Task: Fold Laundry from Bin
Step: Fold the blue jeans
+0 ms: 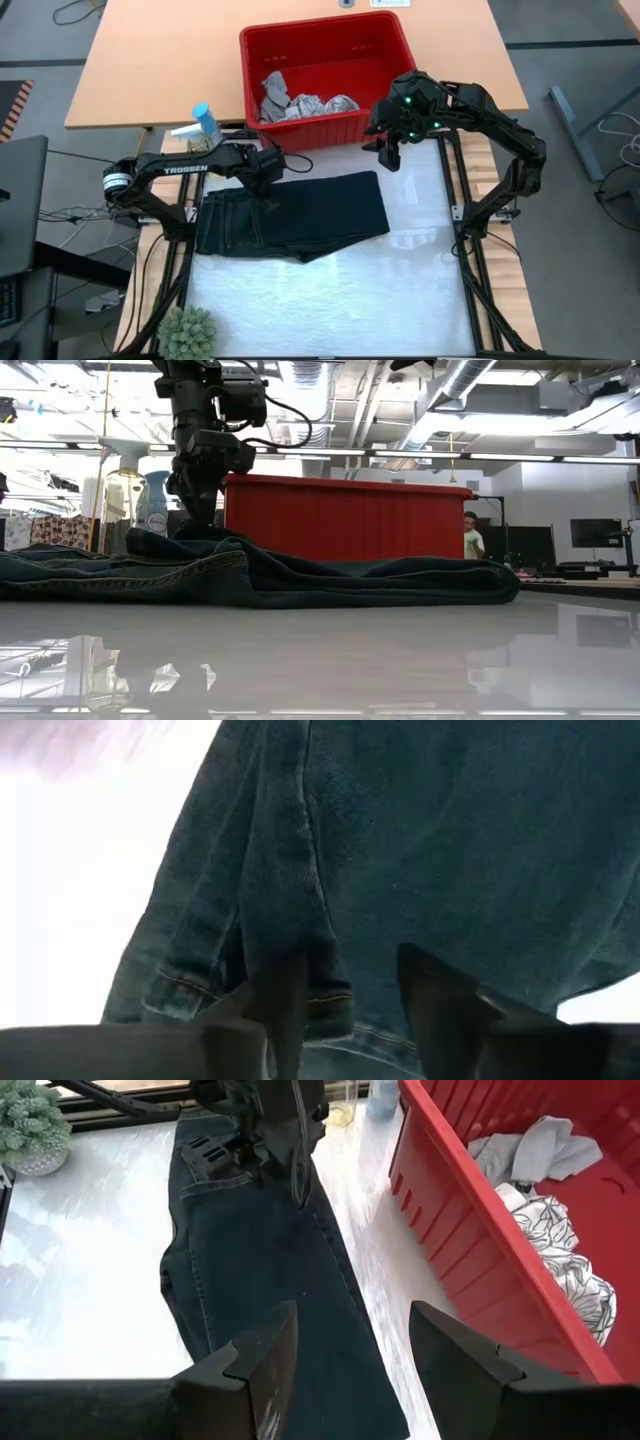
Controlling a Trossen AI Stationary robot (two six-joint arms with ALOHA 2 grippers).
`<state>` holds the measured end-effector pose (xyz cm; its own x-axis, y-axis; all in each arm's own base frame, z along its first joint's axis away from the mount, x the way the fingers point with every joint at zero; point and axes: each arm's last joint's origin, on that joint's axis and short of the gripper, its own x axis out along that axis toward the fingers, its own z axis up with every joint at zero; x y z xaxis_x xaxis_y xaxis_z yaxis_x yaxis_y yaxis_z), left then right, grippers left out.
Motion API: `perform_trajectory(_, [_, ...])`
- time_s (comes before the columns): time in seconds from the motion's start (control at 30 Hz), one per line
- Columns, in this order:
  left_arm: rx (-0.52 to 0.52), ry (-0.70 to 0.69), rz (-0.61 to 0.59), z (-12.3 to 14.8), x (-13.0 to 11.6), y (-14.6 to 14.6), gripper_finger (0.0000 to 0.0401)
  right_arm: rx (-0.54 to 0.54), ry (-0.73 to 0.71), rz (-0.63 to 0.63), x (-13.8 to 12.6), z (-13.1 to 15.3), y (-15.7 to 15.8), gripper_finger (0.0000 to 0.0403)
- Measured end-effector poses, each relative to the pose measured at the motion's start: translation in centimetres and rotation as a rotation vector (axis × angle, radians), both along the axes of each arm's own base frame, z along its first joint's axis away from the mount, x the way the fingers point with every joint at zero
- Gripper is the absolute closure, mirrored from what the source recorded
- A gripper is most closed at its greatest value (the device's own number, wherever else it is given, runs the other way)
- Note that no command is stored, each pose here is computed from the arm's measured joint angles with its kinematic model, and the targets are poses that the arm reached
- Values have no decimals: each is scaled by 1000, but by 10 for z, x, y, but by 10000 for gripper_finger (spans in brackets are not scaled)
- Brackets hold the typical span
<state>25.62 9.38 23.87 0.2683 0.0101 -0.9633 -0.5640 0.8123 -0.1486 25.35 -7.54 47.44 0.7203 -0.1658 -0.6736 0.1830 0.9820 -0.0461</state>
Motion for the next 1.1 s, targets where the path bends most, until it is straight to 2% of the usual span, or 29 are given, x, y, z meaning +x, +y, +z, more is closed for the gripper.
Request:
perform_trajectory(0.3, [164,48,65,23,-18,-3,248,6,22,2,-1,-2,0,186])
perform_trajectory(0.4, [174,16,105,31,-23,-4,247,6,23,2,-1,-2,0,186])
perform_trajectory(0.5, [130,-96,156,41,-22,-9,247,-11,24,18,-1,-1,0,186])
perform_trajectory(0.57, [106,-212,148,51,-19,-17,247,-23,3,59,1,-1,0,191])
perform_trajectory(0.7, [154,-400,136,71,-12,-38,258,59,-141,159,1,-3,-4,222])
perform_trajectory(0.8, [215,-513,154,79,-5,-52,276,117,-153,102,-5,-22,-8,253])
perform_trajectory(0.87, [224,-536,147,79,-1,-60,291,144,-151,65,-7,-44,-9,273])
perform_trajectory(1.1, [283,-430,126,50,25,-75,354,279,-282,-9,-2,-137,3,327])
